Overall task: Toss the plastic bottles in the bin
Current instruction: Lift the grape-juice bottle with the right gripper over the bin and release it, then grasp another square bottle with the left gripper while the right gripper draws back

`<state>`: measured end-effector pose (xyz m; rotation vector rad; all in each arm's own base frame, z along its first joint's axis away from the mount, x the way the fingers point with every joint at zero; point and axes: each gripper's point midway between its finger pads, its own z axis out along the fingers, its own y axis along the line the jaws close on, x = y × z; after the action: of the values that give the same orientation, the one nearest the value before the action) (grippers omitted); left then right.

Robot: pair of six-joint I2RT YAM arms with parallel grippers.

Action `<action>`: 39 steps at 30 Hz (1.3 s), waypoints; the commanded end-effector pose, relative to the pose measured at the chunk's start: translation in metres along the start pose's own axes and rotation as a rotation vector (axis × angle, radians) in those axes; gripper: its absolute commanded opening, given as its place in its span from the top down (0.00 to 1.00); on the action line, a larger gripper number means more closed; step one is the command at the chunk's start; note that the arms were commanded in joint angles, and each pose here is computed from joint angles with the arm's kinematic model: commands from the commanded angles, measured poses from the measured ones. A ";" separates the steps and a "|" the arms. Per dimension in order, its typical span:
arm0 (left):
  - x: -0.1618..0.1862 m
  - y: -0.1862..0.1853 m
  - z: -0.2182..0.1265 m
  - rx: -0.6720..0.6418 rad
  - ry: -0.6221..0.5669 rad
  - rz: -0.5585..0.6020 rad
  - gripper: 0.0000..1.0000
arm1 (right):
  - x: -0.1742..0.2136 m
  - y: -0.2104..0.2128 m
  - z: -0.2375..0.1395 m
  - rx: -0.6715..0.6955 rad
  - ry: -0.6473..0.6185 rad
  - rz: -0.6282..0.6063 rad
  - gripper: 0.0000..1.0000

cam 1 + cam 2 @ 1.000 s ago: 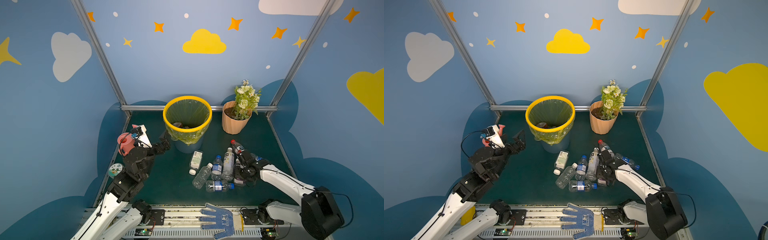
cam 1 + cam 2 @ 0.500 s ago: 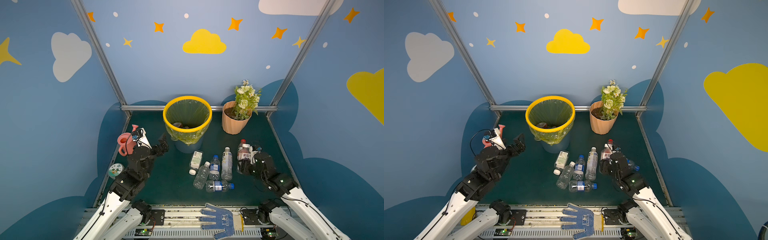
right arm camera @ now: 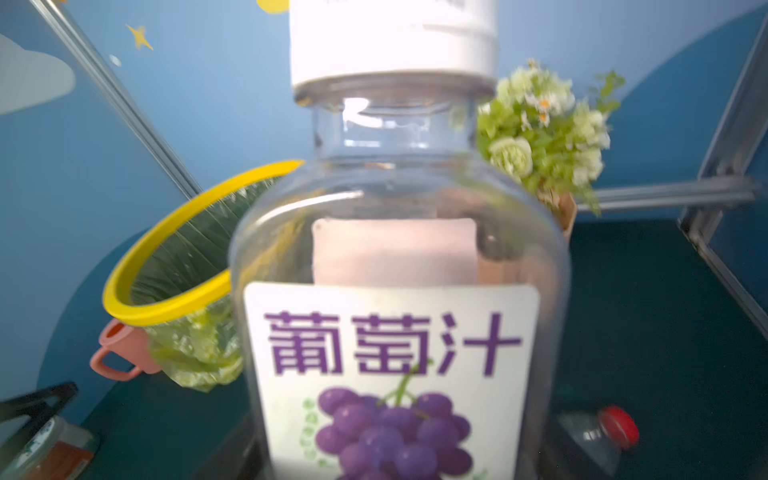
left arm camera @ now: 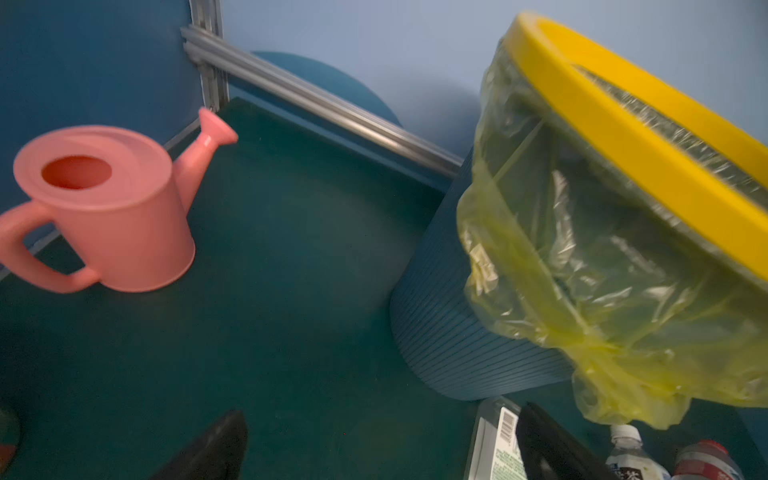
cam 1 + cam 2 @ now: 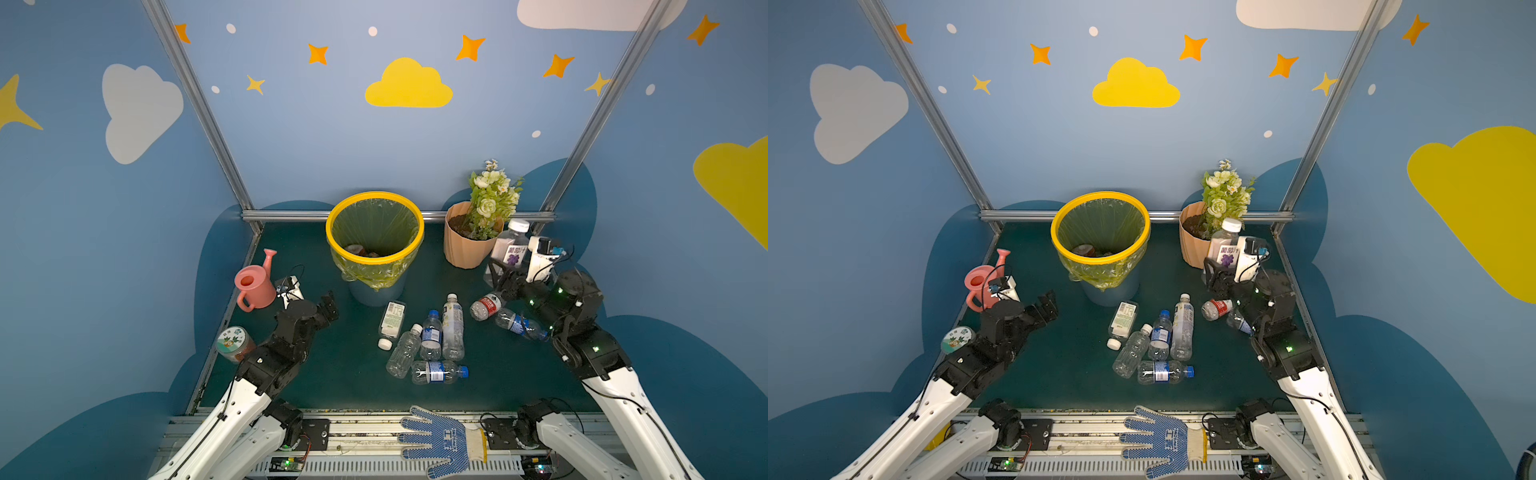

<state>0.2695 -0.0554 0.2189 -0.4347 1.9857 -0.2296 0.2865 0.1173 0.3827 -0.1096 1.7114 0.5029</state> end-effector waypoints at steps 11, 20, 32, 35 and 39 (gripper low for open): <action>0.050 0.028 0.010 -0.077 0.125 -0.034 0.00 | -0.119 0.112 0.039 -0.493 -0.218 0.084 0.40; 0.053 0.022 0.014 -0.063 0.149 -0.032 0.00 | 0.012 0.192 0.185 -0.609 0.330 0.042 0.20; 0.050 0.003 0.008 -0.004 0.159 -0.023 0.00 | -0.084 0.126 0.094 -0.335 -0.008 -0.124 0.03; 0.060 -0.009 0.009 0.030 0.182 -0.019 0.00 | -0.060 0.096 0.086 -0.237 0.019 -0.112 0.03; 0.079 -0.023 0.014 0.049 0.232 0.001 0.00 | -0.014 0.051 0.080 -0.135 0.093 -0.045 0.03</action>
<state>0.2544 -0.0990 0.1612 -0.3819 2.1909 -0.3181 0.3151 0.2017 0.4813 -0.3497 1.5458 0.6689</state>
